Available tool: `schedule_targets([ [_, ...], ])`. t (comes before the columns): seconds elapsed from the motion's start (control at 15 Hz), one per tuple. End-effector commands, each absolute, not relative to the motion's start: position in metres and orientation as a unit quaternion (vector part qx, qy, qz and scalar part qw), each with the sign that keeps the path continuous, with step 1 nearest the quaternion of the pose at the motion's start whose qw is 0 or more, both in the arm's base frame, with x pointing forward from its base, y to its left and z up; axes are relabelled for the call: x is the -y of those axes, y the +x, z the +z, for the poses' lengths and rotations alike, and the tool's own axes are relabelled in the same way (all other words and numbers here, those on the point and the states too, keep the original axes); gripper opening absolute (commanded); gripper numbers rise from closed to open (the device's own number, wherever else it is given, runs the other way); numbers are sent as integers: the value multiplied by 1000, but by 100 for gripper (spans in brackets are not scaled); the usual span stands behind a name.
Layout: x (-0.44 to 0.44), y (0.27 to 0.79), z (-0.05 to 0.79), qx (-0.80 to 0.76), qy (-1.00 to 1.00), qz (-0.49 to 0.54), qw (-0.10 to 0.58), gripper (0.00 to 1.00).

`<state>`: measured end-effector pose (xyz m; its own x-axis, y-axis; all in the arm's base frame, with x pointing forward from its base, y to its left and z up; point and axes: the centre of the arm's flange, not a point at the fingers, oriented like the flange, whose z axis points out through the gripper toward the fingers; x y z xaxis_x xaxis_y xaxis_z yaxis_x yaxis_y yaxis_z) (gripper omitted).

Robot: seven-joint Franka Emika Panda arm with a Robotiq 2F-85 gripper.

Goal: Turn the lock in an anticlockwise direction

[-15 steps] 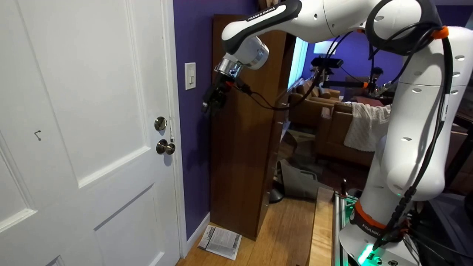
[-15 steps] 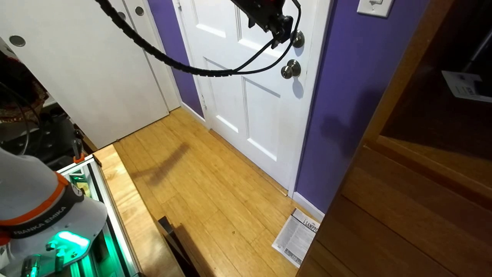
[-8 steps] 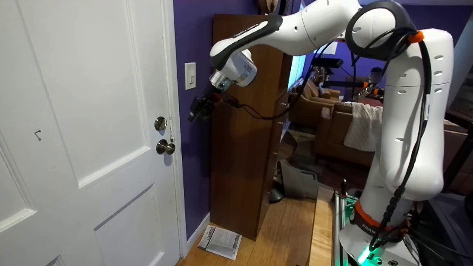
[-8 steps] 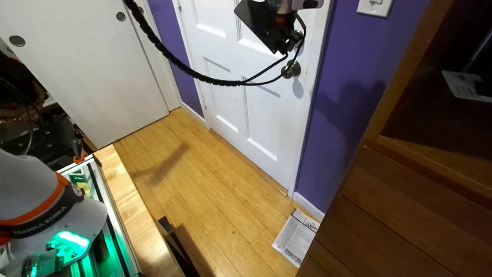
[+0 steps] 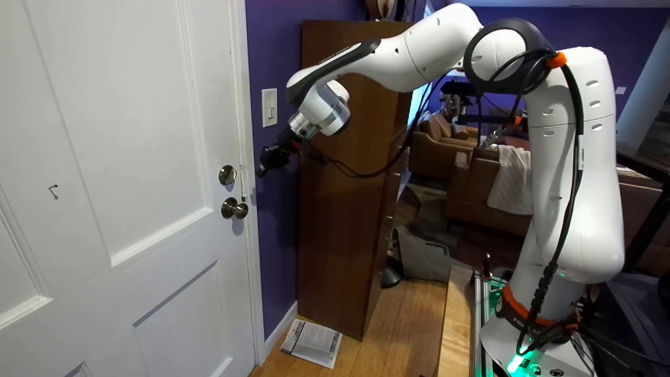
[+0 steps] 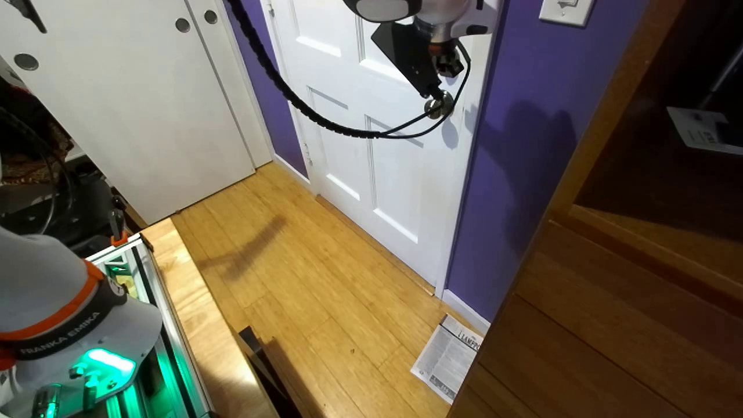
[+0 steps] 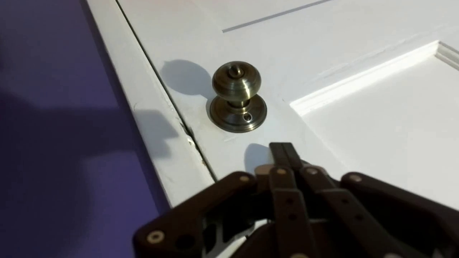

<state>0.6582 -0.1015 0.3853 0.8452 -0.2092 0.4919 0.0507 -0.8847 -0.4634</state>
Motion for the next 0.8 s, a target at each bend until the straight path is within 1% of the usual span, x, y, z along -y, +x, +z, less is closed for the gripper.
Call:
schedule_targets([
  [0.0,108,677,371,-34,-920,-300,252,0],
  [0.73,108,704,354,-22,-901,-327,284,0],
])
